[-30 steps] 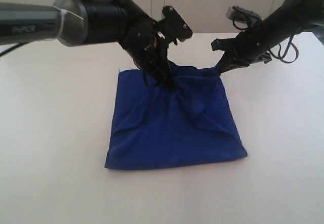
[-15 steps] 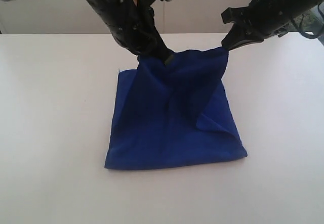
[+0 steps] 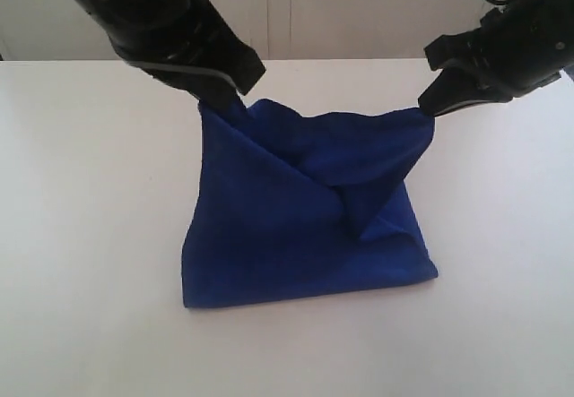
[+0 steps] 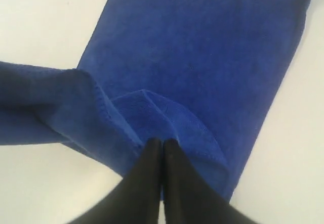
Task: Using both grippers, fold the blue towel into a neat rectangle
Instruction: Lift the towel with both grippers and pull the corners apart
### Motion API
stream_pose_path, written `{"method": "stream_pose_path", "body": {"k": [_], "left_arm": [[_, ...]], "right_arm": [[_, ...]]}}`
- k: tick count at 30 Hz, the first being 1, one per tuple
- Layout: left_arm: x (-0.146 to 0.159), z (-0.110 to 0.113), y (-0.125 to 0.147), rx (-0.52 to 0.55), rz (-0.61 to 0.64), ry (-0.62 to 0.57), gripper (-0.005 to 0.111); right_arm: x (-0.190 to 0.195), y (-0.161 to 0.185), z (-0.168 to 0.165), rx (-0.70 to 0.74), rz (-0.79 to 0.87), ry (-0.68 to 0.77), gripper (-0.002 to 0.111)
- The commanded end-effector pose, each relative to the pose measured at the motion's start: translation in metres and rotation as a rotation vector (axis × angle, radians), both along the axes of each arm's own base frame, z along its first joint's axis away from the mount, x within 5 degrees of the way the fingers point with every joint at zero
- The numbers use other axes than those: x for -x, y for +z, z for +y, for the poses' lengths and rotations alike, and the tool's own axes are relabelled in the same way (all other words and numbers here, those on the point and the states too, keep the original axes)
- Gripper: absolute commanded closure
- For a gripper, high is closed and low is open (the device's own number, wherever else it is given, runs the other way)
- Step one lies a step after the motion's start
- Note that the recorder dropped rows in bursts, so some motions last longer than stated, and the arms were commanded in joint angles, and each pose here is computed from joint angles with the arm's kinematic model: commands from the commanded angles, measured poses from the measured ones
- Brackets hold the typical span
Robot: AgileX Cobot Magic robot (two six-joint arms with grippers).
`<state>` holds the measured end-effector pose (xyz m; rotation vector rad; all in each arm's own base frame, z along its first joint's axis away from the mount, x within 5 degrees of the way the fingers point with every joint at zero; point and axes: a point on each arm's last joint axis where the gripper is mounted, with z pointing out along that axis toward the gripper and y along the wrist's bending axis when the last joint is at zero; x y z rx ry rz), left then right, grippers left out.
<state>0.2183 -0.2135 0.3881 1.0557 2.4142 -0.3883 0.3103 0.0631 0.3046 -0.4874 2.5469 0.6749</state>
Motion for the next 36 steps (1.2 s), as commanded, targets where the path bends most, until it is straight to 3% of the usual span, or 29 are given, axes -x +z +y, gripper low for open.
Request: {"method": "stream_pose_path", "body": {"k": [1,4,10,16,26,36], "left_arm": [[0.025,0.012,0.004,0.090,0.044,-0.013,0.107],[0.042,0.014,-0.002,0.195,0.095,-0.051,0.107],[0.062,0.027,-0.014,0.229,0.155,-0.048,0.107],[0.085,0.041,0.000,0.311,0.150,-0.062,0.107],[0.090,0.041,0.003,0.346,0.180,-0.070,0.107],[0.082,0.039,-0.025,0.348,0.169,-0.008,0.107]], "right_arm": [[0.025,0.018,-0.001,0.000,-0.068,0.017,0.108],[0.053,0.043,-0.003,0.022,-0.124,0.056,0.108],[0.093,0.065,-0.003,0.036,-0.141,0.125,0.108],[0.119,0.084,-0.004,0.037,-0.221,0.133,0.108],[0.131,0.092,-0.005,0.038,-0.264,0.132,0.108],[0.131,0.085,-0.005,0.038,-0.242,0.132,0.108]]}}
